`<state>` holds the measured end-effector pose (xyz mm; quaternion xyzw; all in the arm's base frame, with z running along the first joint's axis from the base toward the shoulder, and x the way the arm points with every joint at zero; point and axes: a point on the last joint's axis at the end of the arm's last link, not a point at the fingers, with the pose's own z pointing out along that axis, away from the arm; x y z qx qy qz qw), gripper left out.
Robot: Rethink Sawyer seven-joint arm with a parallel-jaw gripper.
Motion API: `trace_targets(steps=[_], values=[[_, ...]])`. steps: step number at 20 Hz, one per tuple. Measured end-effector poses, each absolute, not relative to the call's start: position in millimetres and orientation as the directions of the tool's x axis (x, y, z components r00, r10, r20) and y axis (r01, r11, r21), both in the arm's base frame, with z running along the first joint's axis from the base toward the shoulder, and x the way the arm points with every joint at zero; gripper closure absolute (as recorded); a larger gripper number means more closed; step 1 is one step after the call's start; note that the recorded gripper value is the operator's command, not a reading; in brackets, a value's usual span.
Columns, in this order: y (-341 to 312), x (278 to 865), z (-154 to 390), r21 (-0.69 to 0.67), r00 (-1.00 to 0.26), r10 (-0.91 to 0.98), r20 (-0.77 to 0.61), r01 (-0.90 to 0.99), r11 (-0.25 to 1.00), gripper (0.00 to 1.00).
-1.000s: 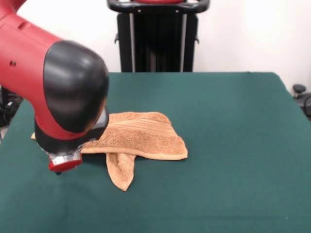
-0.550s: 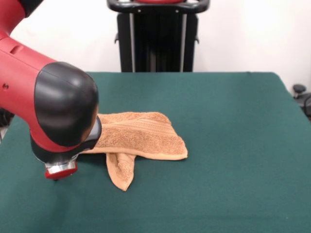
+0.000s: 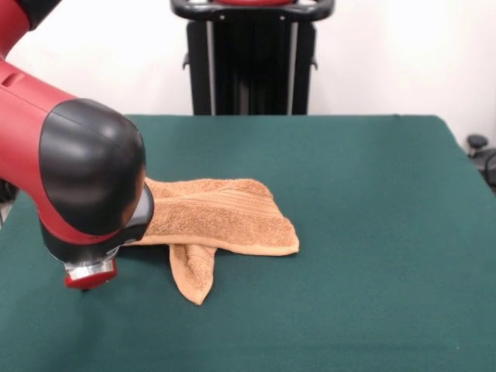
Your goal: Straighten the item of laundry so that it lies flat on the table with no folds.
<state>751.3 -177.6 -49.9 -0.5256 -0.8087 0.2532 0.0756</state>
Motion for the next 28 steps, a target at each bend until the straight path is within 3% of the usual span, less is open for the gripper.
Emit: trace_targets(steps=[15, 28], values=[[-163, 749, -50, -0.497, -0.447, 0.884, -0.137, 0.803, 0.329, 0.00], [-97, 744, -53, -0.542, -0.476, 0.877, -0.069, 0.756, 0.367, 0.00]])
